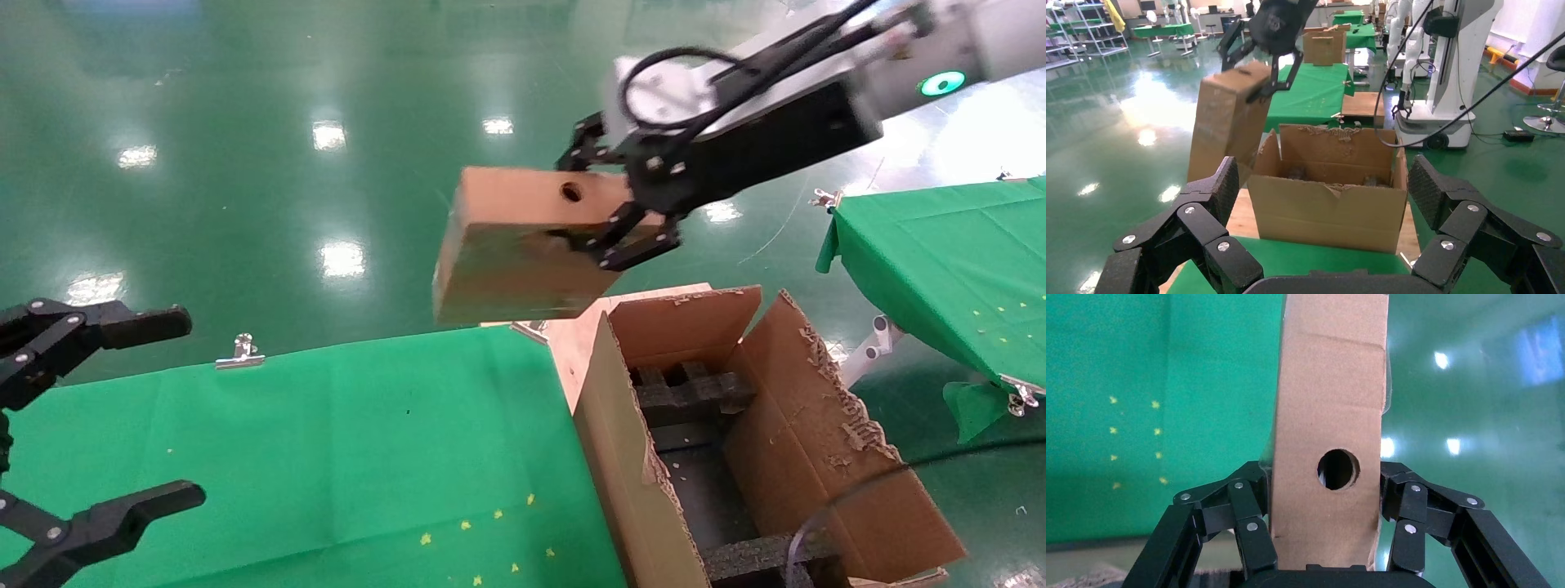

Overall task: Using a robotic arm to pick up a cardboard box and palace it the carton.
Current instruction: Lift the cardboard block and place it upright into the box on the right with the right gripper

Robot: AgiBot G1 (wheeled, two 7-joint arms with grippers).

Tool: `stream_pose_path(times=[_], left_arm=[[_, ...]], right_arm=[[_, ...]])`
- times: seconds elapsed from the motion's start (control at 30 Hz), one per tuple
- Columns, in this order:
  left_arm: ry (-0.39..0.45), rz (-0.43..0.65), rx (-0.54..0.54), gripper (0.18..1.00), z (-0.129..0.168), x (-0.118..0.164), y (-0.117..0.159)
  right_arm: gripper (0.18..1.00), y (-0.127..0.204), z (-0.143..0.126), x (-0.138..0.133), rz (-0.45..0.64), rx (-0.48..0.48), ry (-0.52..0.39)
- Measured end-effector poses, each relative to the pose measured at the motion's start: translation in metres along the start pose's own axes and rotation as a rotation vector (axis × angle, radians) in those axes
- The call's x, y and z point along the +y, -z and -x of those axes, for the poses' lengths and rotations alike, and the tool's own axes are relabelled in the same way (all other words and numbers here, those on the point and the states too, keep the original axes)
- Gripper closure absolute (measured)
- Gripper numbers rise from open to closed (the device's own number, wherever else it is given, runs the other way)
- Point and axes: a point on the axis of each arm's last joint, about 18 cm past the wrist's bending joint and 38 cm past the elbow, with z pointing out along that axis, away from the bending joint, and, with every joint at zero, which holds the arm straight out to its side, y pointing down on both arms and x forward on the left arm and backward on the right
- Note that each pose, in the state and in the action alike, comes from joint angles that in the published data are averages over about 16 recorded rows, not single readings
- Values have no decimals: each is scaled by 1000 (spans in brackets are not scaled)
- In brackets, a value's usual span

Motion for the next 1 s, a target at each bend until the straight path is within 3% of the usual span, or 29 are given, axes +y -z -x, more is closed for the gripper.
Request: stream_pose_path(times=[0.27,0.53,0.77,1.0], left_arm=[[0,0,0,183,0,0,0],[0,0,0,183,0,0,0],[0,0,0,183,0,0,0],[0,0,0,183,0,0,0]], right_arm=[[849,56,20,51,113,65,-120],[854,100,65,109,250,92,-268],[858,111,103,140,315,73,-372],[861,105,122,149,322,45,-424]])
